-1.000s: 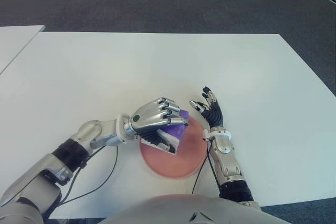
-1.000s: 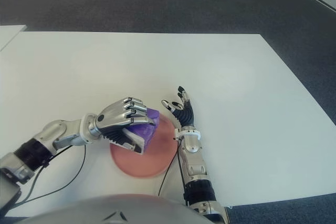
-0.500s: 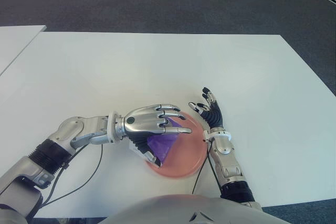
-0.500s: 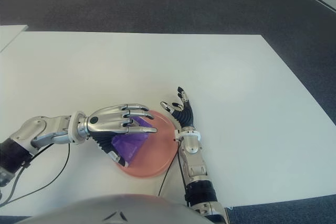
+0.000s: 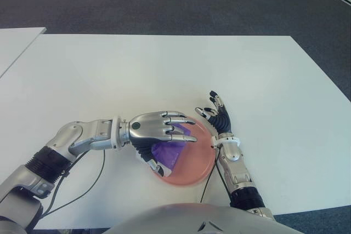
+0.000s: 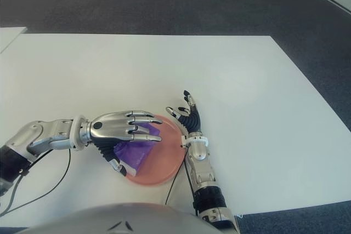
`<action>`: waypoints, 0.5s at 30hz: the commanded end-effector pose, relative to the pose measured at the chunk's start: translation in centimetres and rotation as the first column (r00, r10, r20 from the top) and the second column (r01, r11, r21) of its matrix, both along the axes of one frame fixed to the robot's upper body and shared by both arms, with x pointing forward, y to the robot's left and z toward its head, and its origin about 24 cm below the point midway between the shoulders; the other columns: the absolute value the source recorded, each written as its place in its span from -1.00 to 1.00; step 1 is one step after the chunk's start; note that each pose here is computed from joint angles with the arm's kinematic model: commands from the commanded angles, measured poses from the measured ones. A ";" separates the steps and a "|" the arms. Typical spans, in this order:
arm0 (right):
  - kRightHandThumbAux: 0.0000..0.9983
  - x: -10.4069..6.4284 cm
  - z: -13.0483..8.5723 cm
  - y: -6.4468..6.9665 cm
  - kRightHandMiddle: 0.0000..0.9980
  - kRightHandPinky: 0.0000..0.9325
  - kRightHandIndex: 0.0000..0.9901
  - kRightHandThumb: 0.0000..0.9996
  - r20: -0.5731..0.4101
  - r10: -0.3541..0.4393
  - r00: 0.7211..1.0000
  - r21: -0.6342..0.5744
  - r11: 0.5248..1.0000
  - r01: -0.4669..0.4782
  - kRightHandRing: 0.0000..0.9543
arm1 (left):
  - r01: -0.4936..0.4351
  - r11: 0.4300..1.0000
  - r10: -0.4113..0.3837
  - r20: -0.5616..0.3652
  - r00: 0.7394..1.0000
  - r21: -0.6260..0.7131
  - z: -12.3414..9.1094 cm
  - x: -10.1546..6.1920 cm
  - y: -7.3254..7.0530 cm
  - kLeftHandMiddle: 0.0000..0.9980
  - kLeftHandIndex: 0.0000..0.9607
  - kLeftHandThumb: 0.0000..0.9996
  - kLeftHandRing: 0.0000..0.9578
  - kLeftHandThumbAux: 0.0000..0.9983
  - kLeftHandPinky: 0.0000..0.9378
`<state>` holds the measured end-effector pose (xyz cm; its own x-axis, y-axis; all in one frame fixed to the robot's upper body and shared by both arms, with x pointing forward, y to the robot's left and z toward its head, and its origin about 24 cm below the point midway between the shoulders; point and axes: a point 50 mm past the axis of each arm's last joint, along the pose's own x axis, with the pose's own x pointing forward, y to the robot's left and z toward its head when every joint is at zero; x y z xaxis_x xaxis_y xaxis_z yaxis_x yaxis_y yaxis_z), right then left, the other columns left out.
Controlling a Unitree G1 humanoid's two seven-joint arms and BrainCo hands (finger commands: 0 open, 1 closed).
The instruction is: Put the tissue paper into the plate.
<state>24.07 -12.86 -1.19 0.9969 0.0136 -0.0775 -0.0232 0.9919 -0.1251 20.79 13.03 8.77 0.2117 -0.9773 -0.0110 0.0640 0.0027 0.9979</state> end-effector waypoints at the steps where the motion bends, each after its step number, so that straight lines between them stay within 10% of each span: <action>1: 0.33 -1.8 -3.0 -0.5 -0.85 -1.00 -0.85 -0.91 -0.146 -0.005 0.989 -0.036 0.999 0.000 -1.00 | -0.022 1.000 0.022 -0.015 1.000 -0.001 -0.5 -0.2 0.0 -1.00 -1.00 -0.93 -1.00 -0.34 -1.00; 15: 0.29 -1.8 -3.2 -0.7 -0.86 -1.00 -0.84 -0.85 -0.121 -0.002 0.993 -0.056 0.998 -0.005 -1.00 | -0.068 0.994 0.068 0.001 0.998 -0.081 -0.9 0.0 -0.3 -1.00 -1.00 -0.91 -1.00 -0.33 -1.00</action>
<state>24.11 -12.92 -1.39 0.9984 0.0251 -0.0511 -0.0319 0.9899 -0.1382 20.76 12.51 8.30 0.2602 -0.9627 0.0749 0.0570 0.0927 0.9941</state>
